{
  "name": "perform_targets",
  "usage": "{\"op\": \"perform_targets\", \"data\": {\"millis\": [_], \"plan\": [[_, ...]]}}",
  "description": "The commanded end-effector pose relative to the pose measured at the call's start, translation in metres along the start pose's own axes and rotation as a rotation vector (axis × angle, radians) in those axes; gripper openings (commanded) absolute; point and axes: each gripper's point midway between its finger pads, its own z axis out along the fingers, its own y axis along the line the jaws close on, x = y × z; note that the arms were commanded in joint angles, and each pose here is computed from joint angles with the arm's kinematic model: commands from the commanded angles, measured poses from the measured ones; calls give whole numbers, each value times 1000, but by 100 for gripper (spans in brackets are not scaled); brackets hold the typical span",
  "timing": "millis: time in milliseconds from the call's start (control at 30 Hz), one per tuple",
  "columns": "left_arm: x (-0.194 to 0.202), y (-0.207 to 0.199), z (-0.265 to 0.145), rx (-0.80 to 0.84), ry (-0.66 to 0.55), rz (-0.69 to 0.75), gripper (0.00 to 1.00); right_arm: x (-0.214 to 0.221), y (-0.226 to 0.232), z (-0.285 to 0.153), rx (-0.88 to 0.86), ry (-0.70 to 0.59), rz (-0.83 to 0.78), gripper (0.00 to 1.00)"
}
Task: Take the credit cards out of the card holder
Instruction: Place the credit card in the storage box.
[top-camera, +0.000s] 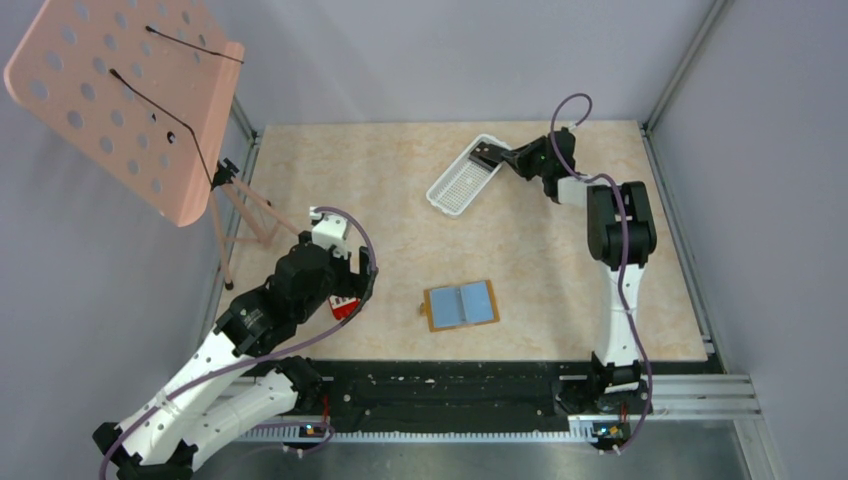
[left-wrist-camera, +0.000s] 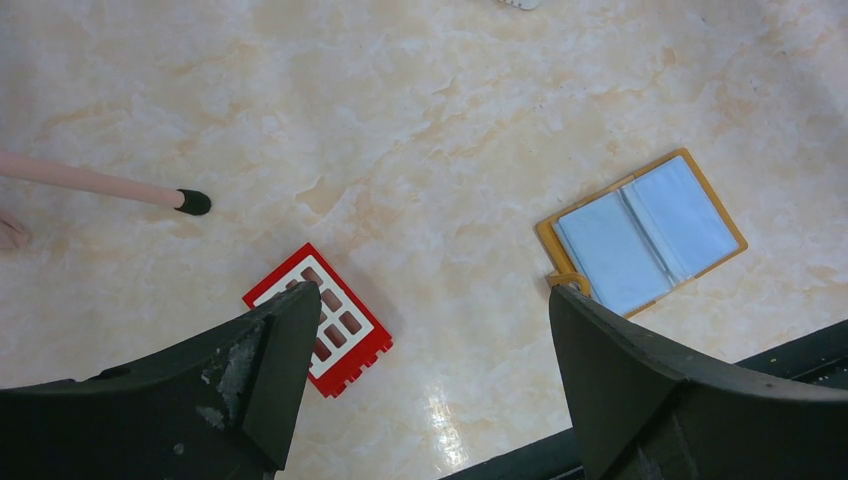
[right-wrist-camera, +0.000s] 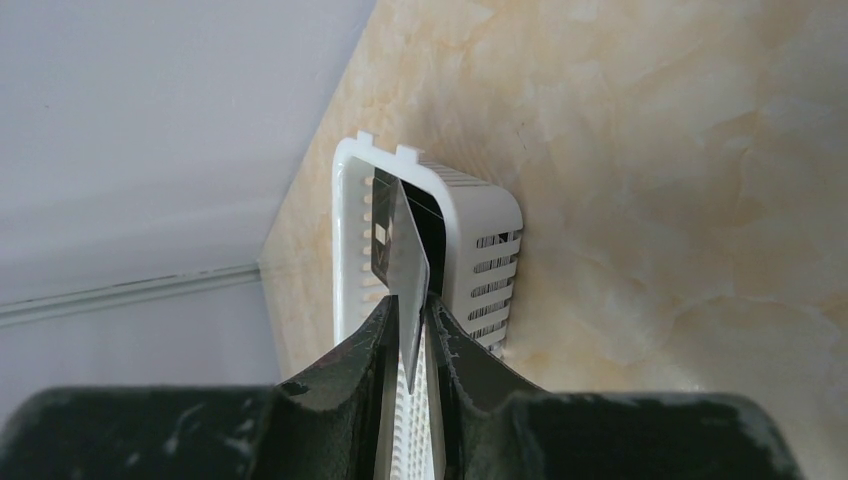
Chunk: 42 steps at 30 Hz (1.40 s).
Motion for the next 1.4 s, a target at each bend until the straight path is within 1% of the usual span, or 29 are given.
{"op": "perform_targets", "data": {"millis": [0,133,300,867,1167,1367], "plan": [[-8,-4,1,22,-43,-9,90,-12,24,-14,-26,-43,-43,16],[-8,-3,1,22,-45,-10,90,-14,28,-14,-29,-47,-45,17],[-9,-3,1,24,-46,-11,89,-16,30,-17,-17,-50,-52,21],[-9,-3,2,27,-43,-12,89,-18,26,-21,18,-57,-69,20],[-8,-4,2,35,-42,-15,89,-17,26,-20,12,-57,-66,10],[-8,-5,3,39,-39,-15,89,-19,33,-18,-26,-66,-42,0]]}}
